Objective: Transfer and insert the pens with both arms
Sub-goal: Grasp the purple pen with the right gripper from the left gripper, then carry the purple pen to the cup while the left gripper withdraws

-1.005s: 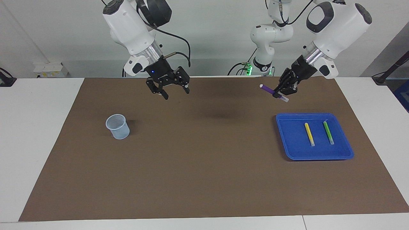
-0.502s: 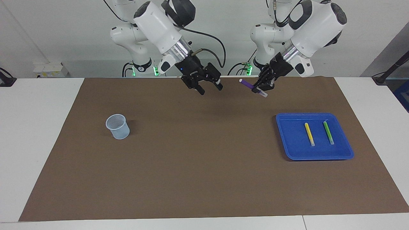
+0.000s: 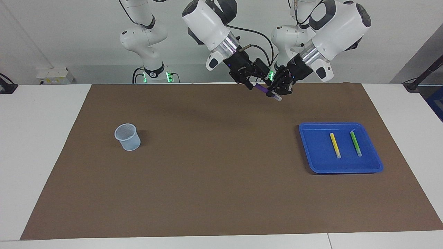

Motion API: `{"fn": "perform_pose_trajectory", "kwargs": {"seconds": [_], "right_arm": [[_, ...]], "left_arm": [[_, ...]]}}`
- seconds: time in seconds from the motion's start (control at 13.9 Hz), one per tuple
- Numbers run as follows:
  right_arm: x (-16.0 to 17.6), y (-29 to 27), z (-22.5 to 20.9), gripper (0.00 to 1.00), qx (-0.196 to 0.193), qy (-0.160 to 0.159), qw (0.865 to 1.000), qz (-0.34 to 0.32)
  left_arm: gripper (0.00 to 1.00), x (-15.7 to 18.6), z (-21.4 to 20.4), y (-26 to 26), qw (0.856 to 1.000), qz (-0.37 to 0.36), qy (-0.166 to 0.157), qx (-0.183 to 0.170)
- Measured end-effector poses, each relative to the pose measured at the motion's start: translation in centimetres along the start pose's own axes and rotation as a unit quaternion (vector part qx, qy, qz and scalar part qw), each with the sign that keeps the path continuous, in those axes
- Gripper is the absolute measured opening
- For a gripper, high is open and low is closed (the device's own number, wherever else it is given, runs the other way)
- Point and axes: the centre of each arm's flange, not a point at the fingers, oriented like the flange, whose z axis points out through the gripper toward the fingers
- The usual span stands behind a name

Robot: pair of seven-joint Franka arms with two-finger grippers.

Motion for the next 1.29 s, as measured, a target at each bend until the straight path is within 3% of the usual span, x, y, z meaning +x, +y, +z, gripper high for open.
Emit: {"fn": "perform_pose_trajectory", "kwargs": {"seconds": [0.22, 0.29, 0.43, 0.57, 0.72, 0.93, 1.29], "right_arm": [[0.23, 0.02, -0.08, 1.00, 0.000, 0.002, 1.000, 0.001], [0.34, 0.03, -0.11, 0.91, 0.000, 0.002, 1.000, -0.001], [0.61, 0.07, -0.18, 0.86, 0.001, 0.004, 1.000, -0.010], [0.73, 0.11, -0.18, 0.64, 0.000, 0.004, 1.000, -0.013], [0.68, 0.21, -0.07, 0.58, -0.004, 0.001, 1.000, -0.014], [0.65, 0.28, -0.01, 0.24, -0.006, 0.000, 1.000, -0.014], [0.65, 0.28, 0.00, 0.20, -0.007, 0.000, 1.000, -0.014]], "left_arm": [[0.17, -0.15, 0.11, -0.23, 1.000, -0.001, 0.000, -0.002], [0.17, -0.14, 0.09, -0.23, 1.000, -0.002, 0.000, -0.002], [0.17, -0.11, 0.10, -0.22, 1.000, -0.002, 0.000, -0.003], [0.17, -0.08, 0.10, -0.22, 1.000, -0.002, 0.000, -0.003], [0.17, -0.04, 0.07, -0.21, 1.000, -0.003, 0.000, -0.003], [0.17, -0.02, 0.06, -0.22, 1.000, -0.004, 0.000, -0.003], [0.17, 0.05, 0.11, -0.23, 1.000, -0.007, -0.002, -0.003]]}}
